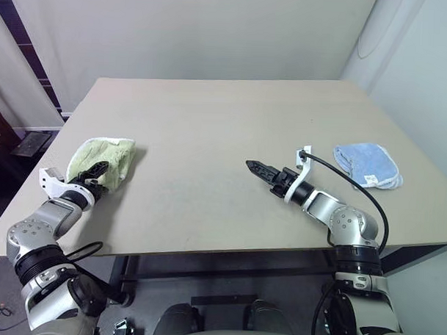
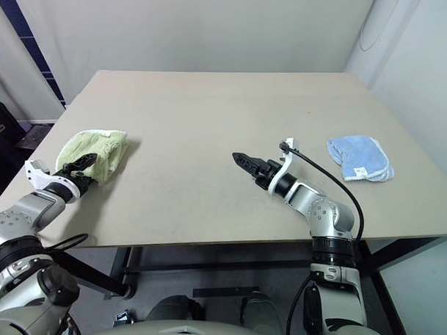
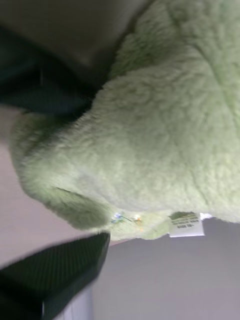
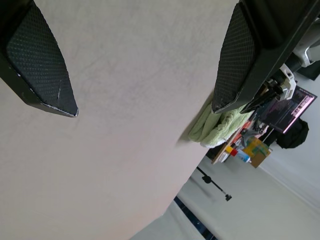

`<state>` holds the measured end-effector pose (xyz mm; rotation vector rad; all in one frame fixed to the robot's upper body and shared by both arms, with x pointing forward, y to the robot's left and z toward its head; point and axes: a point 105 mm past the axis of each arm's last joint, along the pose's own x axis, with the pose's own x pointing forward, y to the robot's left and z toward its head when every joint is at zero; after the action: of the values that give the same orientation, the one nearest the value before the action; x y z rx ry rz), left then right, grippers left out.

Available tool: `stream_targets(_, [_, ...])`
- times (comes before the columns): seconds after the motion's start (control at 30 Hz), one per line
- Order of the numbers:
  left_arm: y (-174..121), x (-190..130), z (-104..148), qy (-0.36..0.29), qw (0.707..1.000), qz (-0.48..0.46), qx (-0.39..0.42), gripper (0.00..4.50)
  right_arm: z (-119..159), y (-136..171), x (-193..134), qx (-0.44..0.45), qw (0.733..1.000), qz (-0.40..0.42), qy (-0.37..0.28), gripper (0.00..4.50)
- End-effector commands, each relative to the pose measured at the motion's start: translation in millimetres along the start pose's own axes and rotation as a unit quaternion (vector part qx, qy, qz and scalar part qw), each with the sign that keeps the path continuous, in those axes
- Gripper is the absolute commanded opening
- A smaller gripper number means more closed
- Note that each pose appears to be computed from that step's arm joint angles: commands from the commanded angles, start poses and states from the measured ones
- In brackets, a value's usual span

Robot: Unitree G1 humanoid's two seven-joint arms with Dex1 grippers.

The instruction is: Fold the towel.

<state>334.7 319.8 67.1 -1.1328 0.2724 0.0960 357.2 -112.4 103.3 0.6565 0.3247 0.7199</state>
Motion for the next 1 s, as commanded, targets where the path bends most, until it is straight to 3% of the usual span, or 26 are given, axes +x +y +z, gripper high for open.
stream_targets(0.03, [-3.8, -13.5, 1.8, 0.022, 1.0, -0.007, 0.019, 4.47, 15.2, 14.0, -0.7, -0.029, 0.999, 0.029, -0.012, 4.49])
stream_targets(0.2, [-13.9, -38.3, -4.7, 0.087, 0.991, -0.024, 0.097, 4.47, 15.7, 17.2, -8.5, -0.042, 0.998, 0.038, -0.008, 4.49])
stream_targets(0.37, [-58.0, -65.7, -21.0, 0.143, 0.945, -0.143, 0.256, 4.47, 19.7, 23.1, -19.2, -0.073, 0.996, 0.041, -0.012, 4.49])
stream_targets(0.43, [-87.6, -66.8, -26.3, 0.114, 0.912, -0.226, 0.324, 4.47, 23.7, 24.6, -23.2, -0.1, 0.994, 0.034, -0.015, 4.49])
stream_targets(0.53, [-106.3, -66.9, -44.3, 0.139, 0.875, -0.289, 0.363, 4.47, 29.0, 28.0, -28.5, -0.138, 0.99, 0.027, -0.025, 4.49])
stream_targets(0.67, [-141.8, -57.4, -77.5, 0.132, 0.788, -0.421, 0.429, 4.47, 36.8, 32.3, -40.4, -0.238, 0.971, 0.003, -0.036, 4.49])
stream_targets(1.0, [-143.3, -26.0, -126.8, 0.172, 0.649, -0.539, 0.509, 4.47, 44.6, 16.0, -86.2, -0.304, 0.952, -0.035, -0.007, 4.49])
